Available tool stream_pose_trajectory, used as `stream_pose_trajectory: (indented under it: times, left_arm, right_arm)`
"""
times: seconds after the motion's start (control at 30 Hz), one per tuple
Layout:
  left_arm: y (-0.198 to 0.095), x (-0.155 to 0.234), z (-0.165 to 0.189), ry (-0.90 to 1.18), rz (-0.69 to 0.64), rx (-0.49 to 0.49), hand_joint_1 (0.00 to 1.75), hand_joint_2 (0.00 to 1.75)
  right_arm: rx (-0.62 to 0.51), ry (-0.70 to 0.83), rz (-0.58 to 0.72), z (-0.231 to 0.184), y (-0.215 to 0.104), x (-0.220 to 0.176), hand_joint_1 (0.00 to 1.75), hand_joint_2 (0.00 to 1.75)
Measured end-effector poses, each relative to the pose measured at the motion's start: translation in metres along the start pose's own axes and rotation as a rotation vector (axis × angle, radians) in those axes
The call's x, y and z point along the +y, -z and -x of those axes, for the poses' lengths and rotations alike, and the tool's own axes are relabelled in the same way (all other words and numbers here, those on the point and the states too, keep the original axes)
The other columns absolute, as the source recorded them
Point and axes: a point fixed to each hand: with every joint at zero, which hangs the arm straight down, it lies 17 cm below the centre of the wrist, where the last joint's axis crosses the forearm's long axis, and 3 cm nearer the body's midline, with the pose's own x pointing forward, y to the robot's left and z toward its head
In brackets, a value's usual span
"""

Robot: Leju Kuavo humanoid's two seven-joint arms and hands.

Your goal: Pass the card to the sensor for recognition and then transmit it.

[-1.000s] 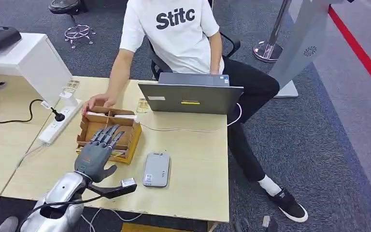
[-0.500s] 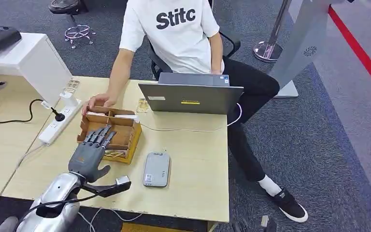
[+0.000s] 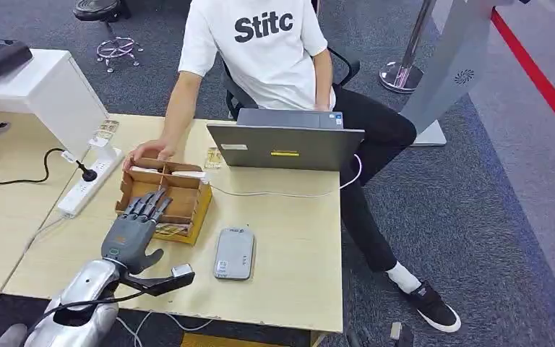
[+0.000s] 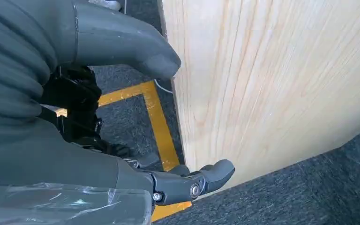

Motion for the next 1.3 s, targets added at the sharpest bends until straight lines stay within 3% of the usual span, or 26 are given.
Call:
stream_pose_trajectory:
  times: [0.03, 0.1, 0.87, 1.3]
  left_arm:
    - [0.000, -0.001, 0.000, 0.000, 0.001, 0.001, 1.55, 1.75]
    - [-0.001, -0.002, 0.001, 0.000, 0.004, 0.003, 1.69, 1.75]
    - [0.001, 0.009, 0.007, -0.027, -0.054, 0.015, 1.75, 1.75]
    - [0.020, 0.106, 0.058, -0.073, -0.285, 0.086, 1.75, 1.75]
  right_arm:
    - [0.000, 0.000, 0.000, 0.000, 0.000, 0.000, 0.00, 1.75]
    - [0.001, 0.000, -0.002, 0.000, 0.000, 0.001, 0.00, 1.75]
    - [0.005, 0.002, -0.008, 0.003, -0.001, 0.005, 0.00, 1.75]
    - [0.003, 0.014, -0.004, 0.003, -0.001, 0.004, 0.00, 1.75]
